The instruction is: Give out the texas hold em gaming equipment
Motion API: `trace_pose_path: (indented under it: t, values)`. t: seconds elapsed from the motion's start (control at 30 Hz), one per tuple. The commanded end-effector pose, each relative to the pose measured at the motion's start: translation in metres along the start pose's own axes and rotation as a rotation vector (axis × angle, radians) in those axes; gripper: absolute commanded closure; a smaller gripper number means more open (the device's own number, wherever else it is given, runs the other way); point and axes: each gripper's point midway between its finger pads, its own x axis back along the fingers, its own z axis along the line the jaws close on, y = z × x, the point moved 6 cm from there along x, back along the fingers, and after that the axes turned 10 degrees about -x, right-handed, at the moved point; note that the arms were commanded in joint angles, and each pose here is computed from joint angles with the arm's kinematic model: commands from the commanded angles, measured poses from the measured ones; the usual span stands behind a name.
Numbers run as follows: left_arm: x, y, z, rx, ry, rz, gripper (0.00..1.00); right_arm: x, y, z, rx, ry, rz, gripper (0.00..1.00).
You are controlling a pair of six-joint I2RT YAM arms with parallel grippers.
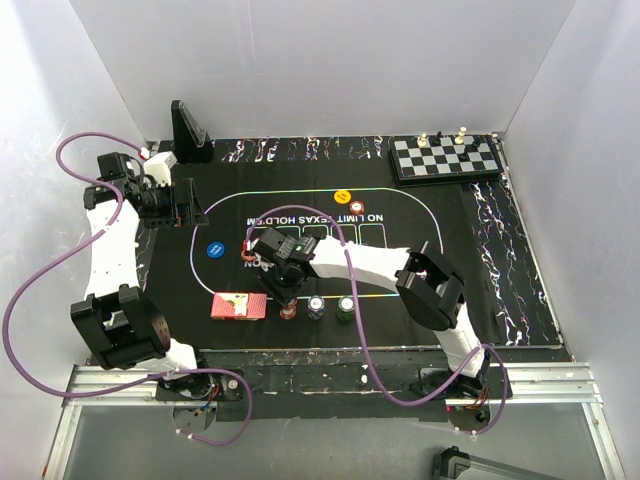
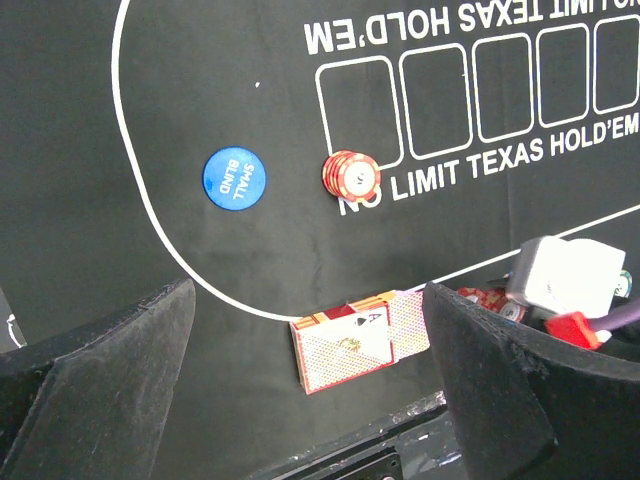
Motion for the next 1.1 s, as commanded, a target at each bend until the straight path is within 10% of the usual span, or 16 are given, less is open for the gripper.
trace_pose_path:
  t: [0.0, 0.37, 1.07]
  values:
    - [0.017, 0.008, -0.007, -0.033, 0.025, -0.055, 0.02, 0.043, 0.020, 0.001, 0.010, -0.028, -0.139, 0.94]
    - [0.018, 0.009, -0.006, -0.038, 0.028, -0.051, 0.02, 0.119, 0.036, -0.104, -0.284, -0.129, -0.328, 0.99]
    - [0.020, 0.012, -0.008, -0.046, 0.010, -0.049, 0.02, 0.100, -0.070, -0.229, -0.822, -0.449, -0.175, 0.99]
